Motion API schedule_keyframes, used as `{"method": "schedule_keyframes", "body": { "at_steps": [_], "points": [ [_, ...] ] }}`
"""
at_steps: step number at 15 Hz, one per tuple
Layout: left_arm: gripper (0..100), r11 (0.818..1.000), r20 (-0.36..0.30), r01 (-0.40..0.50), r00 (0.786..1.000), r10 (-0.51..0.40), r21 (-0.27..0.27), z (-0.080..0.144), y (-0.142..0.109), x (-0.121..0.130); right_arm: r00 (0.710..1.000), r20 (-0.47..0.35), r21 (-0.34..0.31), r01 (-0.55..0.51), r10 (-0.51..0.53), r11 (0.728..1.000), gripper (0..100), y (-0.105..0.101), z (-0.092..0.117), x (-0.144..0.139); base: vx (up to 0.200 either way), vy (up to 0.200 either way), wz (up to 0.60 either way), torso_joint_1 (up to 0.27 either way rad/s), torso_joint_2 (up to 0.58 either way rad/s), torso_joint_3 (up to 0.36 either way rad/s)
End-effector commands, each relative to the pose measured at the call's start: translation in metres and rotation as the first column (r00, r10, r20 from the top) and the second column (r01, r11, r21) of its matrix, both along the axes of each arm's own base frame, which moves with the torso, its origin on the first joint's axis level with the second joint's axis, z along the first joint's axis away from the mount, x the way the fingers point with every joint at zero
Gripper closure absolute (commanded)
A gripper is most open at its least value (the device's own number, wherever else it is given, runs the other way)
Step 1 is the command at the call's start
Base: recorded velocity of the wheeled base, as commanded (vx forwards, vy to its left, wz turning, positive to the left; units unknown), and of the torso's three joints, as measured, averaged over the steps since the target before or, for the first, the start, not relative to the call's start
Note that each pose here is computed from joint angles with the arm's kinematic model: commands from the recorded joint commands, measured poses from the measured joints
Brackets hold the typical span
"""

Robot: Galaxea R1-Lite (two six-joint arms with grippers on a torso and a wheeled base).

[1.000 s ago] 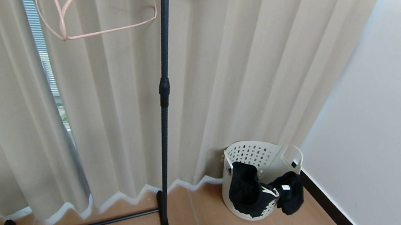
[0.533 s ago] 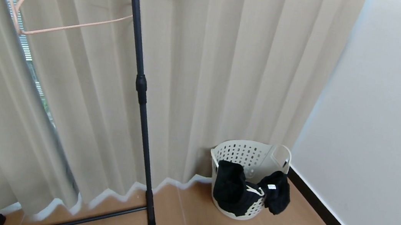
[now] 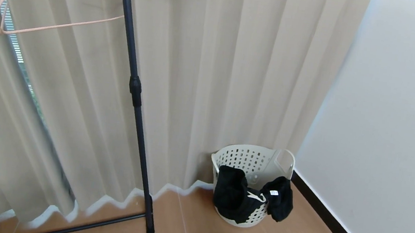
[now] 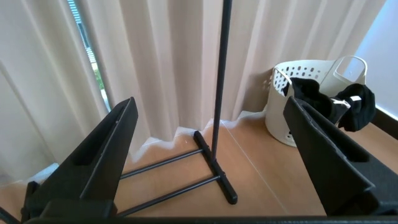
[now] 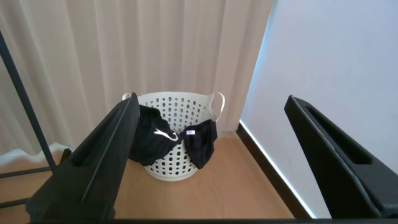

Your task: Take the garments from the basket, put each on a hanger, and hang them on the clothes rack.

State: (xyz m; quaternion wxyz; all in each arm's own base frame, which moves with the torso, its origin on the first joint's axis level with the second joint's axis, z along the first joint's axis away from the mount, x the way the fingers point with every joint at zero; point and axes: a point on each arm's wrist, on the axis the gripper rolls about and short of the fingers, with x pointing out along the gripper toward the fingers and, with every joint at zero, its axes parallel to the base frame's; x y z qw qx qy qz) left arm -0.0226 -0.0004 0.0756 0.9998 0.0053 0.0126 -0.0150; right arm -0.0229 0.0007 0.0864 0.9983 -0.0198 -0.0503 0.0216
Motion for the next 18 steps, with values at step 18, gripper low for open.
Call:
{"method": "schedule_keyframes", "body": {
  "at_steps": [18],
  "points": [
    [0,1.0,0.001,-0.001,1.0,0.001,-0.002,0.0005,0.0,0.0,1.0,-0.001,0.016,0.011,-0.011,1.0,0,-0.0003,0.0,0.0,0.067,0.0,0.0,0.0,0.0,0.001]
  ]
}}
